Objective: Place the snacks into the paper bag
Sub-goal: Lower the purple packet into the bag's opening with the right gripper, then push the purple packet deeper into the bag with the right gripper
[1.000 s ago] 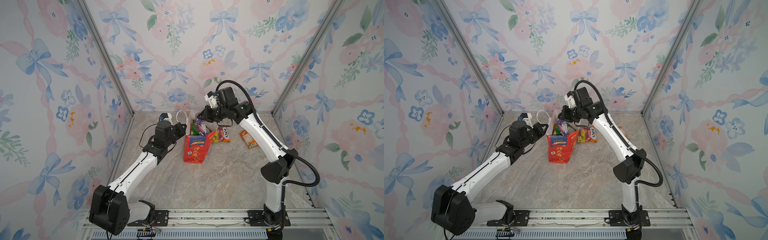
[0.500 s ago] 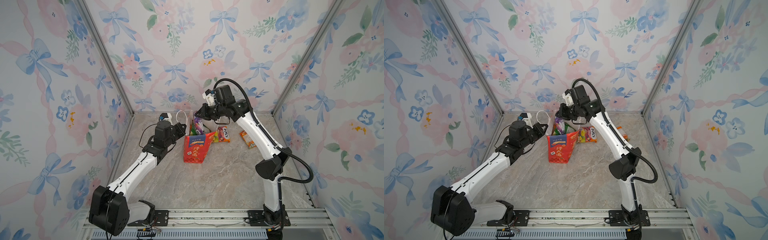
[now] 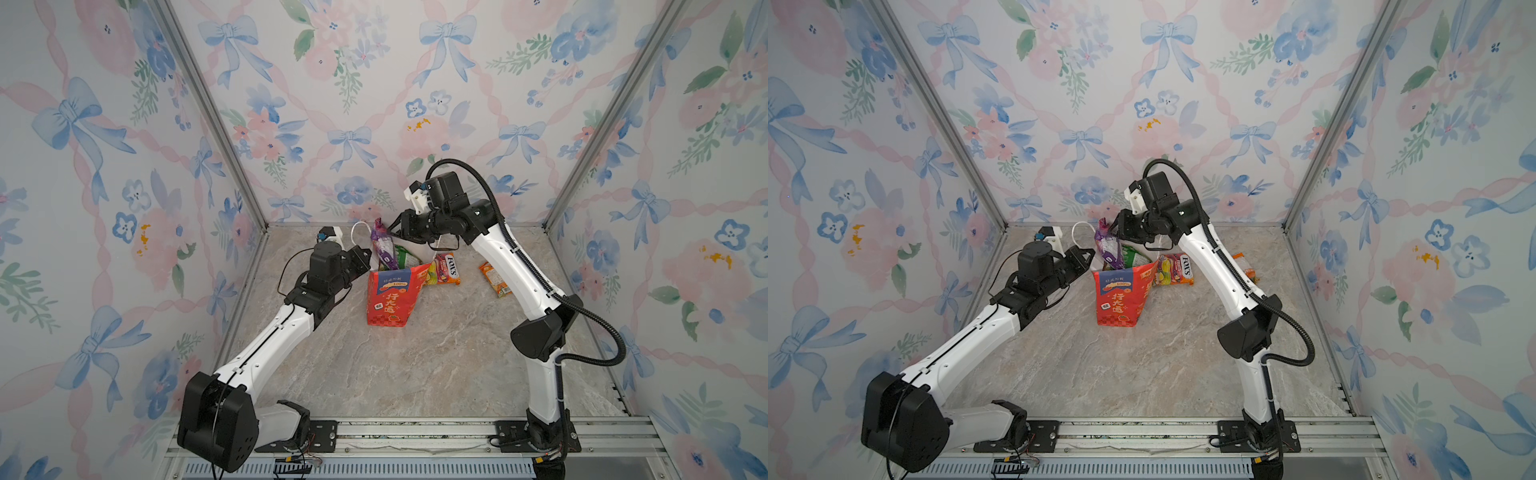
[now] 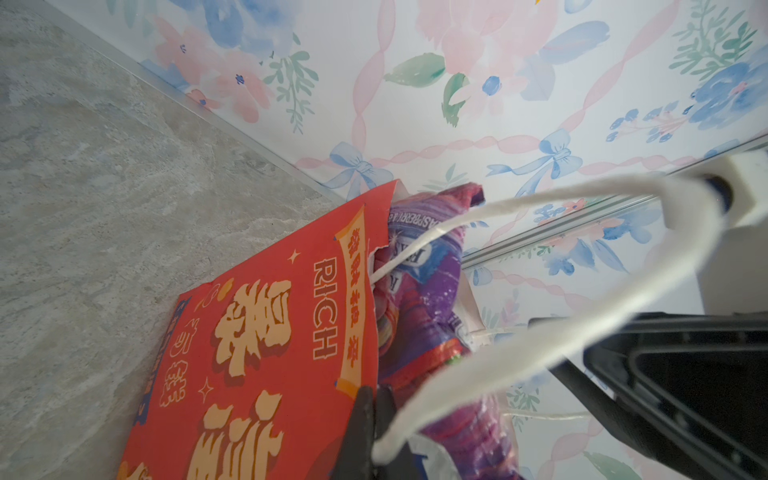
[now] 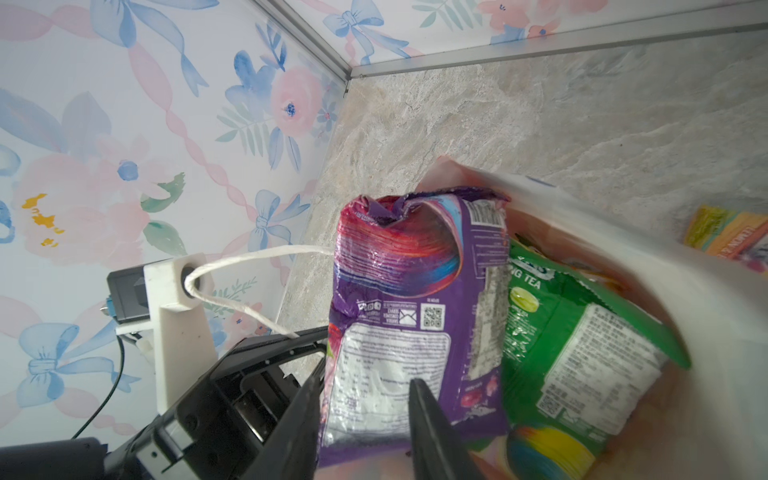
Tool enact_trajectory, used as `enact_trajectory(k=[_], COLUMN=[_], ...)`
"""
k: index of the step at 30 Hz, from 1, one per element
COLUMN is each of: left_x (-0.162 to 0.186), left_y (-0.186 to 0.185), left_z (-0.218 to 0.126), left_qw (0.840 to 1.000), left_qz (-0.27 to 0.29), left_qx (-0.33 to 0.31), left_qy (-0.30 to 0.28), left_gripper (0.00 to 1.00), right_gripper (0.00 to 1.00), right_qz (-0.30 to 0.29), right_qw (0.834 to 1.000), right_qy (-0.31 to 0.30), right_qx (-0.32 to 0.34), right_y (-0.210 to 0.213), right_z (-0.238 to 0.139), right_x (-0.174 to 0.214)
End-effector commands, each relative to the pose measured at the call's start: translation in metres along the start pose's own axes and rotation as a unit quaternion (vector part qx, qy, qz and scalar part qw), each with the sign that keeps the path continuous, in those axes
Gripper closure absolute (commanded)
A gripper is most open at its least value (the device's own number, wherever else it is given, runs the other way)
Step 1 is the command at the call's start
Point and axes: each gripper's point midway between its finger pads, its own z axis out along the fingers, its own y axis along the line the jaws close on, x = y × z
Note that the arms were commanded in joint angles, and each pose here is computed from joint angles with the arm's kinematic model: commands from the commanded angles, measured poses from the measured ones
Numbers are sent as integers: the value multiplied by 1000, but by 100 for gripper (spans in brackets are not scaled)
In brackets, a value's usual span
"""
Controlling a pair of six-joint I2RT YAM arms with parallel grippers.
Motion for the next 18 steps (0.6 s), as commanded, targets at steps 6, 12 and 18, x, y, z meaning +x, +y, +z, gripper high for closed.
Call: enact_trajectory(k=[6,12,18], left_x=[-7,-9,-10], left_y=[-5,-2,-1], left_z=[-9,-13,-14], left_qw=[1000,1000,1000], left_qz=[16,14,13], left_qx=[2,-1,0], left_qy=[-13,-19,-19], left_gripper=[100,100,100], right_gripper=[61,61,61], right_qz=[-18,-38,-75], right_qw=[1000,999,994], right_qy=[13,12,23], right_qx=[13,-2,-76], right_y=[3,16,62], right_z=[-8,-13,-10], right_x=[12,15,25])
